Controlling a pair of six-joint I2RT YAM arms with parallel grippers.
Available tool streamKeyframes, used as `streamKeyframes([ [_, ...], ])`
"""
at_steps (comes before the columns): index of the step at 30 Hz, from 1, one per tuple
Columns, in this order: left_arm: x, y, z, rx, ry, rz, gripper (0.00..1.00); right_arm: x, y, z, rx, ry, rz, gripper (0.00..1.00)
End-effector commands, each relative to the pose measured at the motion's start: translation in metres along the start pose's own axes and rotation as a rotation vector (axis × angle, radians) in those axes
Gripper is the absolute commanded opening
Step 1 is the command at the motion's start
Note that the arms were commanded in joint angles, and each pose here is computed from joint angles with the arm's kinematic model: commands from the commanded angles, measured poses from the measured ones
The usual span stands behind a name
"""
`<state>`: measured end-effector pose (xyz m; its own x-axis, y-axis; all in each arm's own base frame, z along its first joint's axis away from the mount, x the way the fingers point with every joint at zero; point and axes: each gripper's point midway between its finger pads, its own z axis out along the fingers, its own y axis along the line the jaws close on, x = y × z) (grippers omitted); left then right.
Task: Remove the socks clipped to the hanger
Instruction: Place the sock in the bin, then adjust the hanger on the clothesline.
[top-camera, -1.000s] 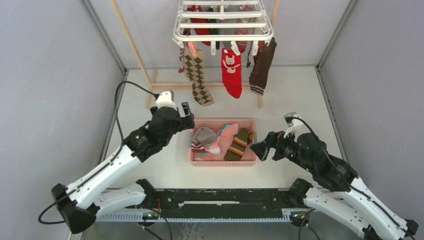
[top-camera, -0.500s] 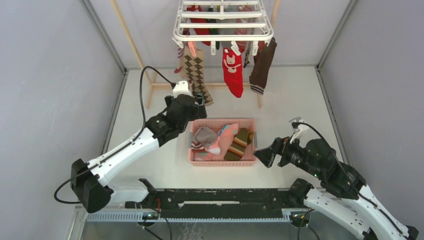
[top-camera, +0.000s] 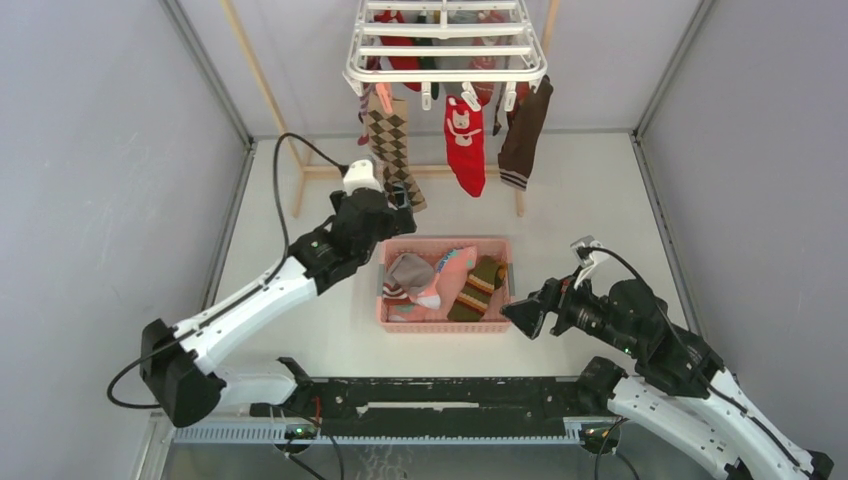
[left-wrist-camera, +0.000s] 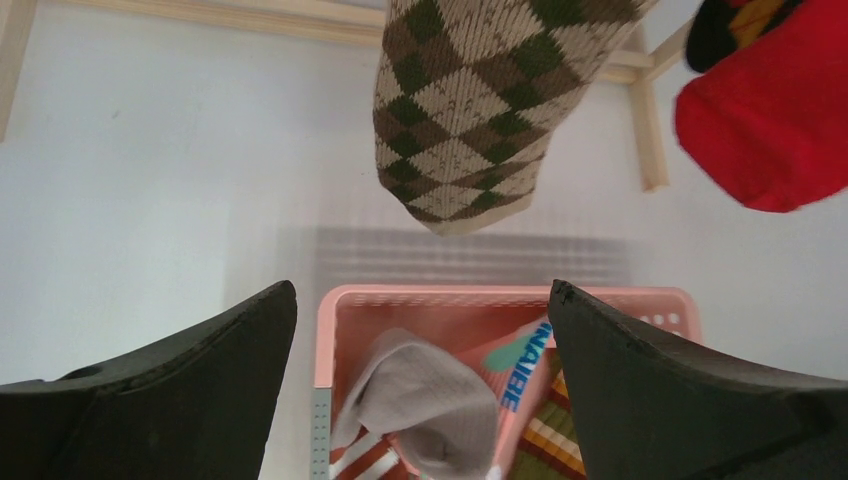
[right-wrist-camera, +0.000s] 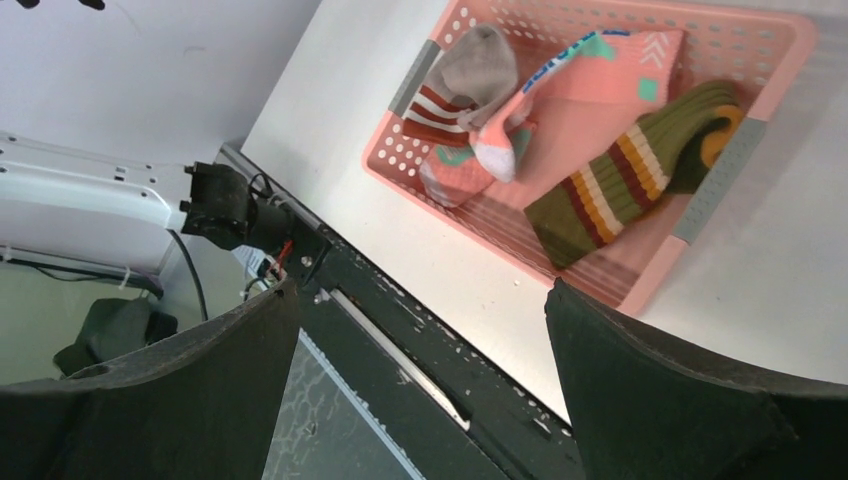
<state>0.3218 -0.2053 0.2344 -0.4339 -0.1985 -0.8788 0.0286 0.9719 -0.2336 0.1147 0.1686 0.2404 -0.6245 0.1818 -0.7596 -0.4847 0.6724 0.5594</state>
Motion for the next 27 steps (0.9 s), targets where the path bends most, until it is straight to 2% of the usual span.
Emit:
streamKeyframes([
  [1, -0.027, -0.009, -0.033, 0.120, -0.070, -0.138, 1.00, -0.016, 0.026, 0.009, -0.117, -0.041, 0.009, 1.00],
  [4, -0.017, -0.007, -0.046, 0.166, -0.045, -0.145, 1.00, -0.019, 0.038, 0.019, -0.161, -0.022, 0.012, 0.99],
  [10, 0.016, 0.010, -0.059, 0.203, -0.010, -0.164, 1.00, -0.025, 0.032, 0.055, -0.105, 0.004, -0.019, 0.99],
  [15, 0.024, 0.022, -0.068, 0.207, -0.023, -0.136, 1.00, -0.026, 0.024, 0.100, -0.058, 0.021, -0.044, 0.91],
  [19, 0.021, 0.027, -0.072, 0.207, -0.041, -0.119, 1.00, -0.040, 0.032, 0.134, -0.084, -0.040, -0.078, 0.85],
  [27, 0.013, 0.031, -0.080, 0.214, -0.076, -0.099, 1.00, -0.074, 0.038, 0.186, -0.070, -0.147, -0.204, 0.85],
])
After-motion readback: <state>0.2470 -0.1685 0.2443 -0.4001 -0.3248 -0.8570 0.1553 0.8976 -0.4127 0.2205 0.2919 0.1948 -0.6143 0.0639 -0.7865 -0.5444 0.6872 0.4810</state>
